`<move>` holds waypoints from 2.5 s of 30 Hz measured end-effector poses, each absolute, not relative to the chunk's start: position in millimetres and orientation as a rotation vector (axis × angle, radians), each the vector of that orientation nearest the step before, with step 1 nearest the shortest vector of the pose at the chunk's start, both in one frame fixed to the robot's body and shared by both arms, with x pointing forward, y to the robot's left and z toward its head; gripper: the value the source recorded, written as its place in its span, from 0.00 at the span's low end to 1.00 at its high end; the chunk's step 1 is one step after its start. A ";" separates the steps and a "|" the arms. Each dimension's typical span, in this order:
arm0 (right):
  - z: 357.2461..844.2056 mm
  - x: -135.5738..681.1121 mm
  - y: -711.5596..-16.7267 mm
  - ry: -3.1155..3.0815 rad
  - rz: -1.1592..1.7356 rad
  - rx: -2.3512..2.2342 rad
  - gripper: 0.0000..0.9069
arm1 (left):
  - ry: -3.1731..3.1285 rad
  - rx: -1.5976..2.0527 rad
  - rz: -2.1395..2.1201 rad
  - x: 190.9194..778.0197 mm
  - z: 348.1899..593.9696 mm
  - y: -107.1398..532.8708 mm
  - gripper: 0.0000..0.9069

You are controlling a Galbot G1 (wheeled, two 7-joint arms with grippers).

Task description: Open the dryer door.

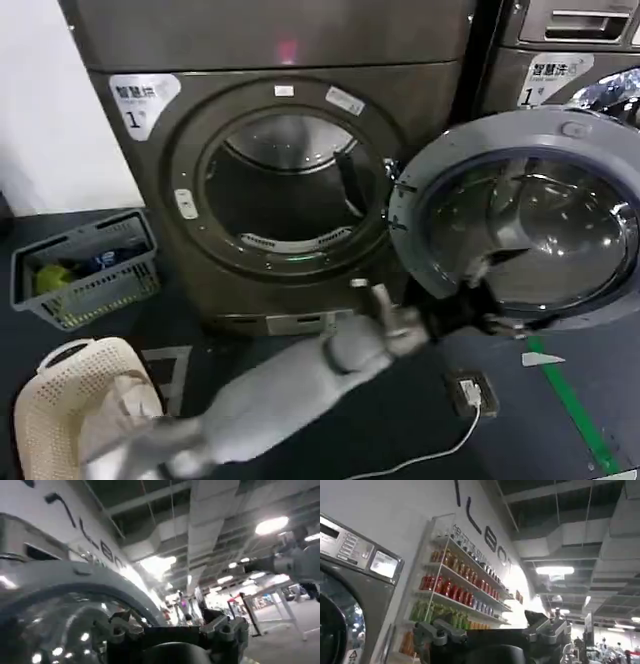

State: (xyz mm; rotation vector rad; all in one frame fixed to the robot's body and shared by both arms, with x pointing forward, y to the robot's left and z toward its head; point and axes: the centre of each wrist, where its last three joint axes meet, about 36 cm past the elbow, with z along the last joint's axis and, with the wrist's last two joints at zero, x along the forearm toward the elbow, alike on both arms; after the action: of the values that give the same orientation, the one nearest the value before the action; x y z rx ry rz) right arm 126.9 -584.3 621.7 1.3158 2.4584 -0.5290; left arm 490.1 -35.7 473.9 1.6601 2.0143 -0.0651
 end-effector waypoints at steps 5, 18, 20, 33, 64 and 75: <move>625.4 128.1 -580.0 2.466 -0.536 1.315 1.00 | 2.017 1.654 -0.008 479.6 469.1 13.9 1.00; 634.4 129.1 -579.5 2.403 -0.651 1.416 1.00 | 2.247 1.688 0.372 450.2 459.0 160.6 1.00; 635.6 129.8 -579.4 2.401 -0.646 1.421 1.00 | 2.283 1.696 0.466 441.7 458.7 182.3 1.00; 641.2 134.5 -579.1 2.390 -0.681 1.461 1.00 | 2.501 1.655 1.214 395.3 486.0 333.1 1.00; 638.8 142.4 -577.3 2.404 -0.613 1.419 1.00 | 2.440 1.707 2.222 417.0 553.5 501.3 1.00; 638.7 138.5 -580.5 2.400 -0.613 1.432 1.00 | 2.229 1.832 2.430 418.4 567.2 519.6 1.00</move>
State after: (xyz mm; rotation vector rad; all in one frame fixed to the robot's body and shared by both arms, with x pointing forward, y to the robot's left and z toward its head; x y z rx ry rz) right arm 138.5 -580.5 638.7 1.4322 2.3996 -0.6133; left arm 418.4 519.6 567.2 1.8320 2.2286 2.4305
